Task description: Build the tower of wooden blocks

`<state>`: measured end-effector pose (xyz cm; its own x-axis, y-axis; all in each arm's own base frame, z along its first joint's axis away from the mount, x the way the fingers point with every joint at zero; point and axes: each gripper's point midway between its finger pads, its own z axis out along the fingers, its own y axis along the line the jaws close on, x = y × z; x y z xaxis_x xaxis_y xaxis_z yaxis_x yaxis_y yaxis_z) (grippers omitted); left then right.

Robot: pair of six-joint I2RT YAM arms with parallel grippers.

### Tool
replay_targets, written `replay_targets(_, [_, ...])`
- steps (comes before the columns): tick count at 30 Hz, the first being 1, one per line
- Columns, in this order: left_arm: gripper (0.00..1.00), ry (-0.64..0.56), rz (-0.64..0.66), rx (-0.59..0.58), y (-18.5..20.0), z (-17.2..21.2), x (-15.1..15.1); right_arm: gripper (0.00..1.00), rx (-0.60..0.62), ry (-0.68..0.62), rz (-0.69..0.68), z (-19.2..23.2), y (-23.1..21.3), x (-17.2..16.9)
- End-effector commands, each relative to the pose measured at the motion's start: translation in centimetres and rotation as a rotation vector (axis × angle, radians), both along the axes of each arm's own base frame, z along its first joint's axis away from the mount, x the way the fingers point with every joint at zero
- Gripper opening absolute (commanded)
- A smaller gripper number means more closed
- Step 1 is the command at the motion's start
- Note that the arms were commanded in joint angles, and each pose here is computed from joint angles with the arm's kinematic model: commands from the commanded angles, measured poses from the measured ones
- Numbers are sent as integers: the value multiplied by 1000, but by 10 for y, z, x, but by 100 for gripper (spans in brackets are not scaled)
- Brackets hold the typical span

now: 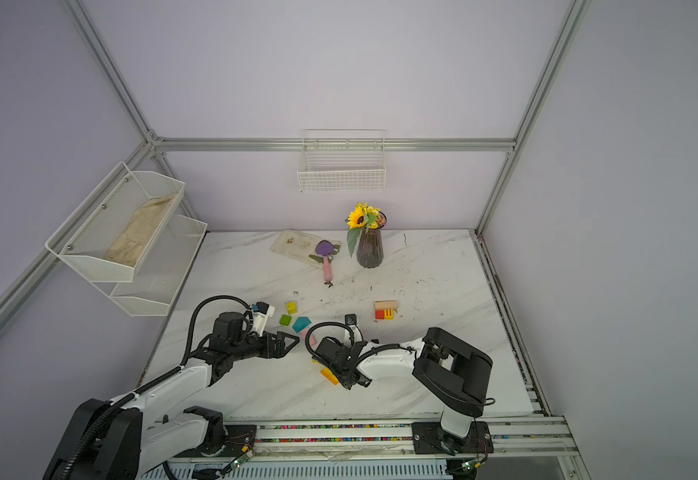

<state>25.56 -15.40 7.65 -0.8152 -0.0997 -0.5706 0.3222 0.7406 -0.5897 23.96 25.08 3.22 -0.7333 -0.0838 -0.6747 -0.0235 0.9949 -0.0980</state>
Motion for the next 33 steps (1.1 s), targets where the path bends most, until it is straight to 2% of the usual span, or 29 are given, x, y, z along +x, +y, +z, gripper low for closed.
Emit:
replay_targets(1, [100, -125, -18, -16, -8, 41, 23, 97, -34, -10, -29, 2, -14, -2])
replay_targets(7, [100, -122, -18, -15, -8, 40, 23, 91, 5, 7, -14, 5, -18, -9])
replay_targets(11, [100, -124, -18, -15, -8, 41, 23, 84, 96, 43, 47, 5, -10, -23])
replay_targets(14, [100, -123, -16, -13, -8, 41, 23, 76, 168, 70, 98, 4, 3, -34])
replay_targets(19, [100, -123, -15, -12, -8, 40, 23, 57, 214, 102, 141, 2, 19, -44])
replay_targets(28, [100, -117, -17, -10, -8, 39, 24, 45, 213, 122, 158, -7, 35, -44])
replay_targets(33, [100, -119, -16, -9, -8, 39, 24, 41, 167, 109, 141, -8, 33, -39])
